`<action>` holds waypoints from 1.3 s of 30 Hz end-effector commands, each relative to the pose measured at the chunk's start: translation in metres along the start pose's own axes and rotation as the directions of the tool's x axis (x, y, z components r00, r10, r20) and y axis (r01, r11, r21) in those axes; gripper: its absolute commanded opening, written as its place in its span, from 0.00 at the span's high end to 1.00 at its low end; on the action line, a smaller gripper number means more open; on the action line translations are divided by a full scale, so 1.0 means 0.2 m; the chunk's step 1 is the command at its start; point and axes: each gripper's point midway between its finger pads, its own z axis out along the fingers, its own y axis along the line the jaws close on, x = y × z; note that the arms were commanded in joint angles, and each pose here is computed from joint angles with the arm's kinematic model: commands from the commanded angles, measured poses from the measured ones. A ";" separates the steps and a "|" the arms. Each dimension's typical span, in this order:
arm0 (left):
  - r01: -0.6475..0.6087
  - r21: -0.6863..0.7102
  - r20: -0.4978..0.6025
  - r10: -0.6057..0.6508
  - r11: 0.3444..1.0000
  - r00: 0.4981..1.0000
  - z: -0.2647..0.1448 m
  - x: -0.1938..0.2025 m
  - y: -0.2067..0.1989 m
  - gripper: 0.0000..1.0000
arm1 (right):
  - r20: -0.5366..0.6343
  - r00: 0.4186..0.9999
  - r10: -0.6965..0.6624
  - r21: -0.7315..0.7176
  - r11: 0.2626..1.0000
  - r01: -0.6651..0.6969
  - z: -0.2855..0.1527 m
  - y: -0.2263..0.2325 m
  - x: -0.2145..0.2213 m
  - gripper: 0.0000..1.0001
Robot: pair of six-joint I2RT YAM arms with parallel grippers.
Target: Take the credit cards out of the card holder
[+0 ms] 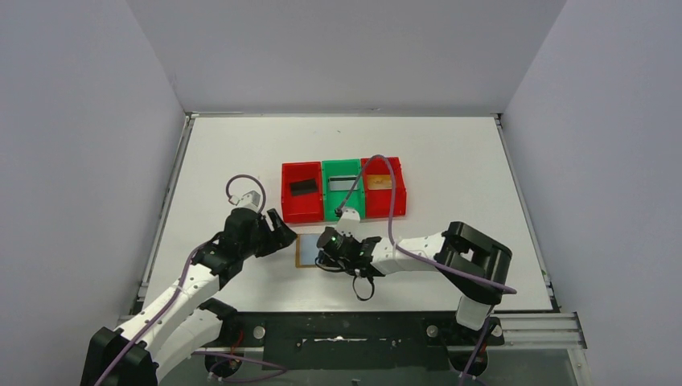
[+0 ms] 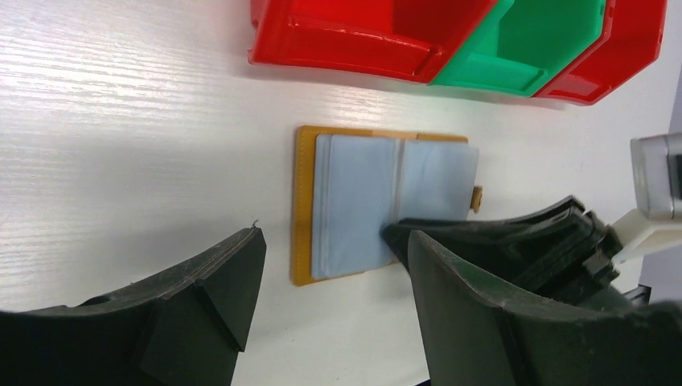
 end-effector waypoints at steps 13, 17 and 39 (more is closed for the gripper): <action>0.061 -0.124 0.171 -0.039 0.990 0.984 -0.12 -0.22 0.04 0.32 | -0.006 0.989 -0.147 0.055 0.988 0.147 -0.18 0.15 -0.07 0.48; 0.110 -0.201 0.256 -0.056 0.973 0.965 -0.20 -0.29 0.11 0.30 | -0.020 0.984 -0.178 0.072 0.981 0.179 -0.14 0.17 -0.07 0.40; 0.104 -0.138 0.247 -0.068 0.985 0.967 -0.19 -0.25 0.09 0.29 | -0.205 0.897 -0.391 0.119 0.900 0.419 0.00 0.07 0.16 0.36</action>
